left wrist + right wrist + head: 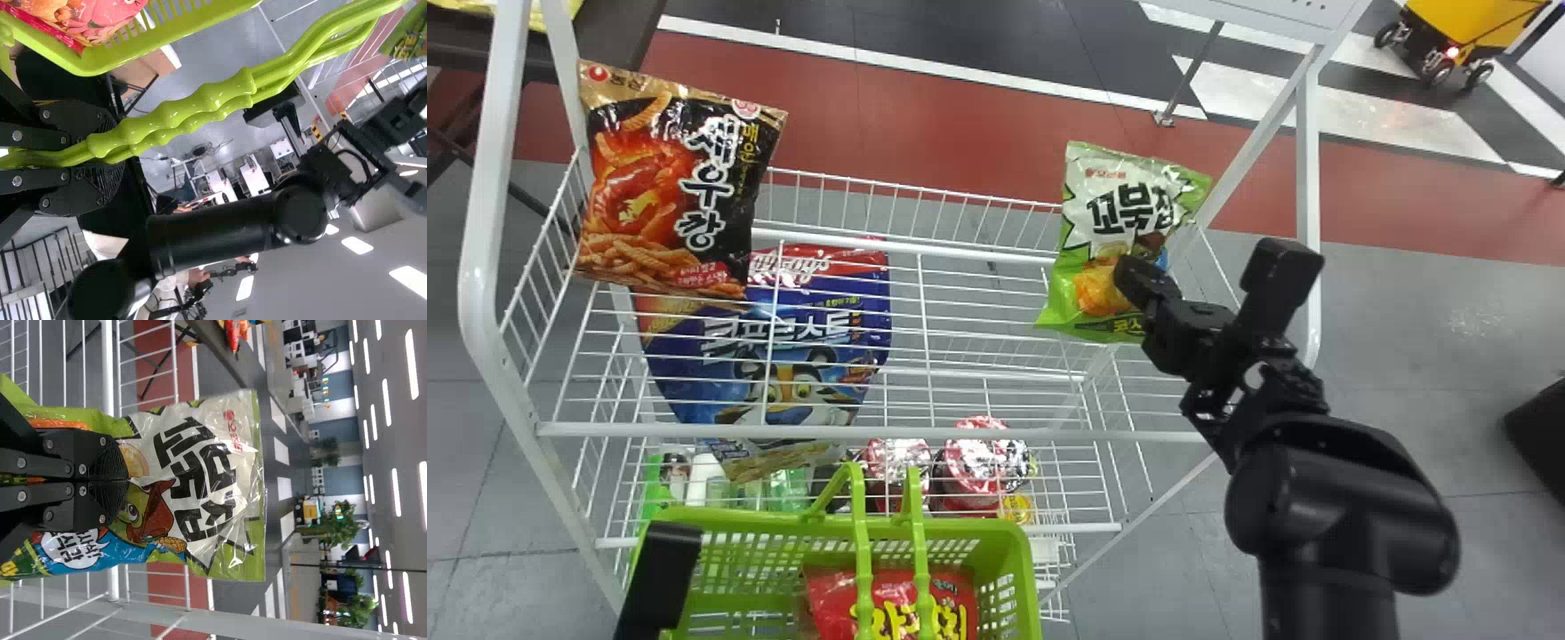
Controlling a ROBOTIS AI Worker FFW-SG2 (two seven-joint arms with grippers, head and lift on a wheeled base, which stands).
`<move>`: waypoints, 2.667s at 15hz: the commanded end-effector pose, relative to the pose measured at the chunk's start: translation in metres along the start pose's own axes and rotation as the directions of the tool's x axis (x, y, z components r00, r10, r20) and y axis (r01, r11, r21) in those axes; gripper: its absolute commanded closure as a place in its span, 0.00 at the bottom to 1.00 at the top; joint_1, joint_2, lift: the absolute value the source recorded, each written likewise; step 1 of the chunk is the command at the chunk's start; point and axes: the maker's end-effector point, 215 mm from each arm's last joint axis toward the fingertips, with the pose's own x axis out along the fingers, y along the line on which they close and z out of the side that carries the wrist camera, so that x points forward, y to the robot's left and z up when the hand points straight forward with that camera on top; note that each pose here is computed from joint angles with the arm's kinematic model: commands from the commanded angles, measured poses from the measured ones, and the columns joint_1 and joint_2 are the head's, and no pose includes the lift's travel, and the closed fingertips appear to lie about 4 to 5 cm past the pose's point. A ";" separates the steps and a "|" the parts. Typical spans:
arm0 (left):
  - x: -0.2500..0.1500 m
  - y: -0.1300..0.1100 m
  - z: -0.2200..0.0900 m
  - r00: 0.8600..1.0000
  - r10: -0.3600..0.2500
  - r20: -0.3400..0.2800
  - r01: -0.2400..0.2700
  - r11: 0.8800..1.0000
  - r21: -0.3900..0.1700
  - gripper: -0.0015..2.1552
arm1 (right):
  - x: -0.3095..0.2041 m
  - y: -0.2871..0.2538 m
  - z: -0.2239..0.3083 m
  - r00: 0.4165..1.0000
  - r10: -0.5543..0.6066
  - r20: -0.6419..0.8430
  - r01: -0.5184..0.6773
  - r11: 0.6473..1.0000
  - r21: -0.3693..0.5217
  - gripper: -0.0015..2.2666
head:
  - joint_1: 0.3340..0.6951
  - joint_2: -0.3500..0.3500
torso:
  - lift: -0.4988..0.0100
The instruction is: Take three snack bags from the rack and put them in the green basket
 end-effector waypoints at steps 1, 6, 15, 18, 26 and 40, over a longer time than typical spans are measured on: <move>0.000 0.000 0.000 1.000 0.000 0.000 0.000 1.000 0.001 0.76 | -0.034 0.004 0.016 1.000 0.029 -0.005 -0.029 0.999 0.025 0.97 | 1.00 0.00 | 0.96; -0.004 0.003 0.005 1.000 0.016 0.012 -0.016 1.000 0.003 0.76 | -0.130 0.059 -0.028 0.937 0.201 -0.286 -0.156 0.973 0.173 0.97 | 1.00 0.00 | 0.96; -0.008 0.011 0.014 0.998 0.055 0.018 -0.055 0.998 0.022 0.76 | -0.229 0.131 -0.103 0.739 0.409 -0.536 -0.245 0.904 0.351 0.97 | 1.00 0.00 | 0.96; -0.002 0.007 0.012 0.998 0.061 0.005 -0.061 0.998 0.031 0.76 | -0.237 0.169 -0.138 0.653 0.484 -0.582 -0.282 0.869 0.406 0.97 | 1.00 0.00 | 0.96; 0.008 0.003 0.004 0.997 0.068 -0.023 -0.067 0.997 0.039 0.76 | -0.256 0.229 -0.148 0.541 0.626 -0.562 -0.386 0.779 0.495 0.97 | 1.00 0.00 | 0.96; 0.013 0.001 0.011 0.998 0.066 -0.012 -0.065 0.995 0.070 0.76 | -0.256 0.210 -0.119 0.534 0.612 -0.583 -0.486 0.787 0.380 0.02 | 1.00 0.00 | 0.96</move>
